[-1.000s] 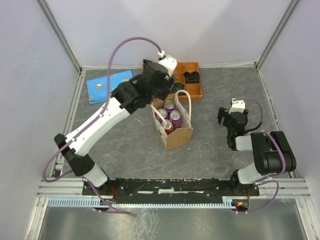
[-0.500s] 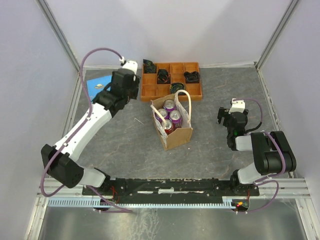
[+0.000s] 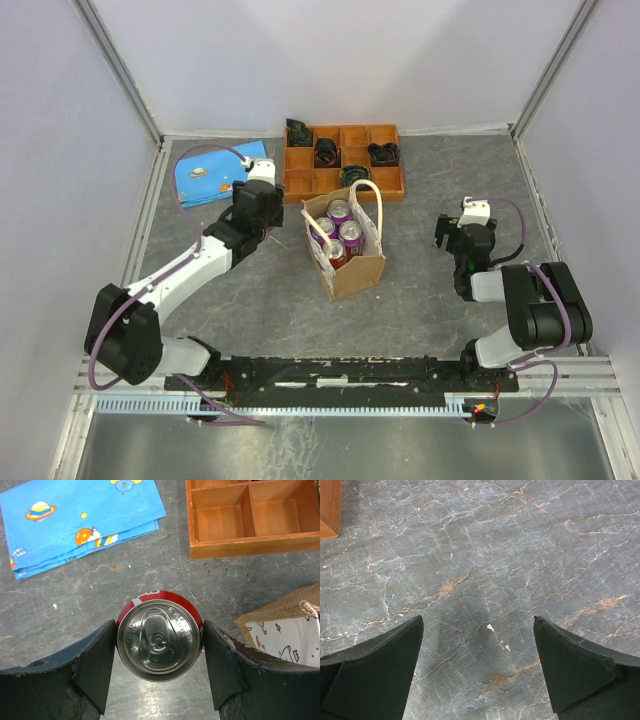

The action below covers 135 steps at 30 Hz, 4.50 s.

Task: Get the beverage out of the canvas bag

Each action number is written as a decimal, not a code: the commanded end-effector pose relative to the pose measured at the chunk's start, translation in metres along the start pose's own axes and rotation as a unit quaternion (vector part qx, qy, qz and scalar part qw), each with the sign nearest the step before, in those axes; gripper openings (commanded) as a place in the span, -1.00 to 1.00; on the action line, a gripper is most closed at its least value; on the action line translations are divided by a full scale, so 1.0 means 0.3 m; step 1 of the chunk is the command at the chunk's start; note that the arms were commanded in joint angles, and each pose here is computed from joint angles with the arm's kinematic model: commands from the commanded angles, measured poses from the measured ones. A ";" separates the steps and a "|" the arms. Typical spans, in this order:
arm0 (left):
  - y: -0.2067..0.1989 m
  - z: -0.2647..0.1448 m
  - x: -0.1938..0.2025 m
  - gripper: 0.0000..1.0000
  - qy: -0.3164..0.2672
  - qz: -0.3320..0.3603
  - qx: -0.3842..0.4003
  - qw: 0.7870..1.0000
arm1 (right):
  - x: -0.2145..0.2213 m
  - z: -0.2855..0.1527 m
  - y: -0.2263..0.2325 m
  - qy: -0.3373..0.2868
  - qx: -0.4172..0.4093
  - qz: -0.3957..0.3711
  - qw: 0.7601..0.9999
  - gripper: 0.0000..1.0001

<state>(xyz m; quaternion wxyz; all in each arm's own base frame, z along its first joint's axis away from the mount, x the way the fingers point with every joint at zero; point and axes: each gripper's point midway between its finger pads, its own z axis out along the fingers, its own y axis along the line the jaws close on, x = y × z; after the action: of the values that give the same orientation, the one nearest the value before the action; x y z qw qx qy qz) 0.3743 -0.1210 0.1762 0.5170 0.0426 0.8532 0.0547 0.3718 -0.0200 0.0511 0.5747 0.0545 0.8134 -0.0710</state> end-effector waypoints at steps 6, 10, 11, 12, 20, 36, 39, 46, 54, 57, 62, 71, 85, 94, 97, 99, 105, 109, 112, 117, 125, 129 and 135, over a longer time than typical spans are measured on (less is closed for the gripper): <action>-0.013 0.043 -0.123 -0.94 -0.077 -0.109 -0.005 0.991 | -0.078 0.016 0.002 -0.033 0.000 0.006 0.999 0.99; -0.023 0.066 -0.101 -0.94 -0.065 -0.112 0.001 0.992 | -0.077 0.017 0.001 -0.033 0.000 0.005 0.999 0.99; -0.027 0.073 -0.094 -0.94 -0.062 -0.113 0.005 0.992 | -0.076 0.017 0.002 -0.033 0.000 0.006 0.999 0.99; -0.028 0.079 -0.086 -0.94 -0.059 -0.115 0.006 0.992 | -0.077 0.017 0.001 -0.033 0.000 0.005 0.999 0.99; -0.043 0.115 -0.040 -0.92 -0.041 -0.112 0.011 0.993 | -0.077 0.017 0.002 -0.033 0.000 0.006 0.999 0.99; -0.047 0.149 0.042 0.15 0.005 -0.101 -0.003 0.995 | -0.077 0.017 0.001 -0.033 0.000 0.006 0.999 0.99; -0.048 0.150 0.051 0.20 0.010 -0.102 -0.002 0.995 | -0.077 0.016 0.001 -0.033 0.000 0.006 0.999 0.99; -0.048 0.148 0.038 0.99 0.014 -0.098 -0.004 0.995 | -0.078 0.016 0.002 -0.033 0.000 0.006 0.999 0.99; -0.007 0.067 -0.197 0.99 -0.062 -0.089 -0.002 0.994 | -0.077 0.016 0.002 -0.033 0.000 0.006 0.999 0.99; -0.018 -0.021 -0.369 0.90 -0.120 -0.072 0.041 0.989 | -0.077 0.016 0.001 -0.033 0.000 0.005 0.999 0.99; -0.139 -0.191 -0.569 0.85 -0.175 0.003 0.129 0.976 | -0.077 0.016 0.001 -0.033 0.000 0.005 0.999 0.99; -0.525 -0.270 -0.481 0.83 -0.123 0.139 0.258 0.948 | -0.077 0.017 0.002 -0.033 0.000 0.006 0.999 0.99; -0.731 -0.158 -0.156 0.80 0.034 0.215 0.286 0.933 | -0.076 0.017 0.001 -0.033 0.000 0.005 0.999 0.99; -0.735 -0.155 -0.018 0.78 0.094 0.234 0.284 0.925 | -0.076 0.016 0.001 -0.033 0.000 0.006 0.999 0.99; -0.755 -0.170 0.024 0.72 0.110 0.246 0.288 0.919 | -0.076 0.017 0.001 -0.033 0.000 0.006 0.999 0.99; -0.767 -0.175 0.050 0.71 0.118 0.250 0.288 0.917 | -0.077 0.017 0.002 -0.033 0.000 0.006 0.999 0.99; -0.777 -0.162 0.088 0.69 0.132 0.252 0.283 0.916 | -0.077 0.017 0.001 -0.033 0.000 0.006 0.999 0.99; -0.782 -0.147 0.113 0.68 0.141 0.254 0.280 0.915 | -0.077 0.016 0.001 -0.033 0.000 0.006 0.999 0.99; -0.784 -0.136 0.138 0.68 0.151 0.259 0.277 0.913 | -0.076 0.017 0.001 -0.033 0.000 0.006 0.999 0.99; -0.784 -0.113 0.161 0.69 0.158 0.272 0.268 0.911 | -0.077 0.017 0.002 -0.033 0.000 0.006 0.999 0.99; -0.753 -0.137 0.080 0.68 0.135 0.267 0.252 0.920 | -0.077 0.017 0.002 -0.033 0.000 0.006 0.999 0.99; -0.746 -0.180 0.009 0.67 0.107 0.253 0.252 0.928 | -0.075 0.016 0.001 -0.032 0.000 0.006 0.999 0.99; -0.748 -0.194 -0.029 0.68 0.092 0.246 0.253 0.931 | -0.078 0.016 0.001 -0.033 0.000 0.006 0.999 0.99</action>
<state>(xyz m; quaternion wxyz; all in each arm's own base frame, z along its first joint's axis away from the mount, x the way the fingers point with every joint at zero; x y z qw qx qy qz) 0.3181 -0.3422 0.1383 0.3317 0.4016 0.8535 -0.0163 0.3718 -0.0199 0.0510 0.5746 0.0543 0.8136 -0.0709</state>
